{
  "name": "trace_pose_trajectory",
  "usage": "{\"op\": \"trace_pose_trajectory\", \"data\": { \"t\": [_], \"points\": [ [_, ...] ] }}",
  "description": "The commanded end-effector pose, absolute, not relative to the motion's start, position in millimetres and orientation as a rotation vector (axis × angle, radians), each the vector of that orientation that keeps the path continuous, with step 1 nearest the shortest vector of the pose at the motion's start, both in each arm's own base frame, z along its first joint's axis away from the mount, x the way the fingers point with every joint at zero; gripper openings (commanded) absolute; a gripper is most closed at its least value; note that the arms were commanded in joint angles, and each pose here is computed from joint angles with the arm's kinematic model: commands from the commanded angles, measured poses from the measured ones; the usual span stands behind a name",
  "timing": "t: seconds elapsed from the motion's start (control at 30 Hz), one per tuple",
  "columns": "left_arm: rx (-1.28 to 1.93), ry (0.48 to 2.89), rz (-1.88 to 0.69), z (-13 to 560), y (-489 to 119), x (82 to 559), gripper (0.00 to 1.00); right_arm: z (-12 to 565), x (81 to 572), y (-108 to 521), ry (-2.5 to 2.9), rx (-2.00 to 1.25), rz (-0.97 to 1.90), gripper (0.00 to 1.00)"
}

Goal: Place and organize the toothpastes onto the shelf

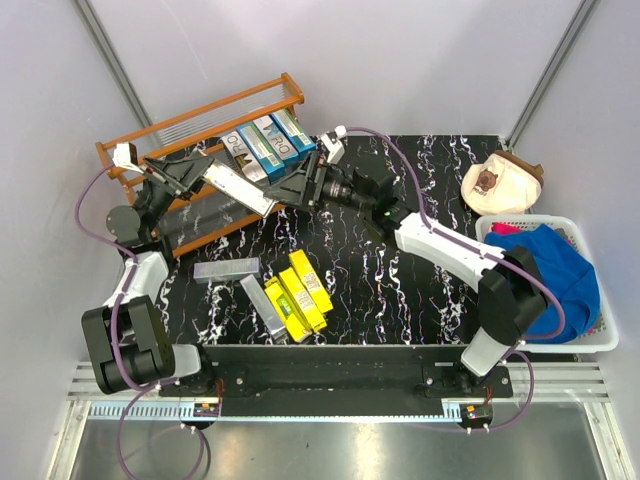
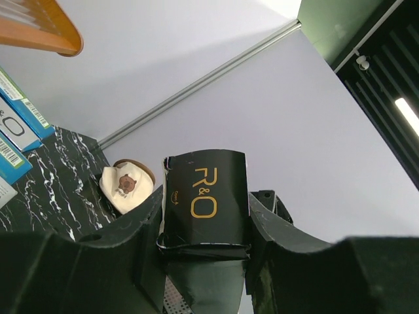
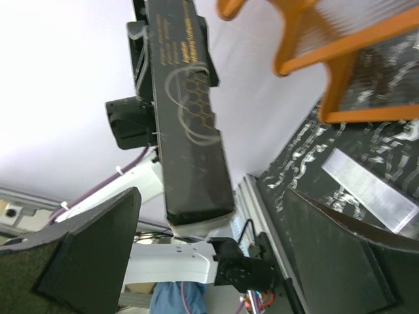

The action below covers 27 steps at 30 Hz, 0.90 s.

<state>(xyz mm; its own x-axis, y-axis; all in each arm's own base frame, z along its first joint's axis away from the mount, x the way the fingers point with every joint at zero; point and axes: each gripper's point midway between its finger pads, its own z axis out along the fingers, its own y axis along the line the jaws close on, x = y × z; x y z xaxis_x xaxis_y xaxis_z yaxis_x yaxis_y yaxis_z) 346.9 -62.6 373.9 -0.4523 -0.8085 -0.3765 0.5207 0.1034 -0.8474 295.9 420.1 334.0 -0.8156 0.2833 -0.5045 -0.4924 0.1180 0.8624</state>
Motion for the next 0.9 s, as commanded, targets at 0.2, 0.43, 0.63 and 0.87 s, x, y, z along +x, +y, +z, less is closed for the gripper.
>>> {"op": "trace_pose_trajectory", "data": {
  "t": [0.2, 0.43, 0.63, 0.87],
  "points": [
    [-0.245, 1.274, -1.533, 388, -64, 335, 0.27, 379, 275, 445, 1.675, -0.347, 1.967, 0.79],
    [-0.283, 1.259, -1.538, 385, -61, 340, 0.27, 384, 260, 441, 1.644, -0.410, 1.969, 0.76],
    [-0.289, 1.255, -1.529, 385, -60, 341, 0.27, 380, 258, 443, 1.653, -0.416, 1.990, 0.56],
    [-0.298, 1.260, -1.515, 384, -58, 343, 0.40, 379, 256, 442, 1.657, -0.418, 1.997, 0.36]
  ]
}}
